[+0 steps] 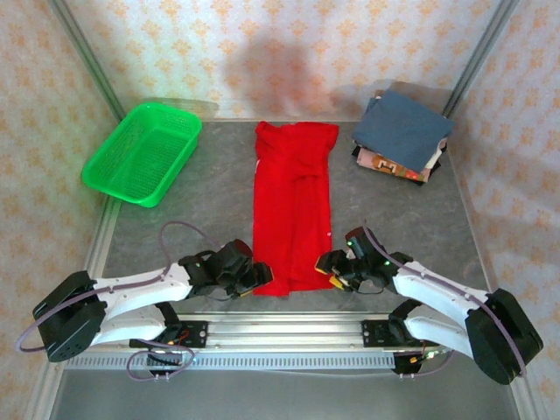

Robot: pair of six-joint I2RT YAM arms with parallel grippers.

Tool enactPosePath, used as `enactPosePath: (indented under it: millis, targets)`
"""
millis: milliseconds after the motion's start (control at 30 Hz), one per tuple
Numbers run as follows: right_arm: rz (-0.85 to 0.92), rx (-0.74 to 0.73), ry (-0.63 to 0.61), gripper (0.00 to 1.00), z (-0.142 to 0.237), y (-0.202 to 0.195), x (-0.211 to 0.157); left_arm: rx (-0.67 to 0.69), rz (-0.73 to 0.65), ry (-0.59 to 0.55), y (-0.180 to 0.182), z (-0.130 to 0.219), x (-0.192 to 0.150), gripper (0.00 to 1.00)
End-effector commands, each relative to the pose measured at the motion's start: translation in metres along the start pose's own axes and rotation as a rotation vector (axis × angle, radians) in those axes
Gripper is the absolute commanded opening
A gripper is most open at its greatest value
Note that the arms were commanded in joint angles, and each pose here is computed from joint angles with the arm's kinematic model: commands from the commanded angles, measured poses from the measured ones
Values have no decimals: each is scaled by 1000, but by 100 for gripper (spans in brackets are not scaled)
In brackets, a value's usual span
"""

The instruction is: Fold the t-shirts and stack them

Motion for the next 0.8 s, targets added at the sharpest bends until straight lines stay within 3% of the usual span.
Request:
enactPosePath:
  millis: [0,200,533,767]
  targets:
    - [-3,13,4,62,-2,-2,-2,-88,8,-16,-19,-7,5,66]
    - [-8,-30,44,60,-7,-10,-6,-60,-22,14,-24,-13,4,54]
    - [20,-91,-21,62,28,-8,-9,-29,-17,7,-10,-8,1,21]
    - [-20,-43,-18,62,11,-13,-6,-41,-15,-1,-6,-4,0,12]
Point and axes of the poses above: each hand's point on the last joint's axis, 136 mm out from that joint toward the fingers, its own z axis back along the fingers, its own y axis along the line the jaws close on, x = y × z, the point moved 3 cm from there along z, back along the fingers, and after that the axes turned 2 degrees about -z, right-handed, at the moved point
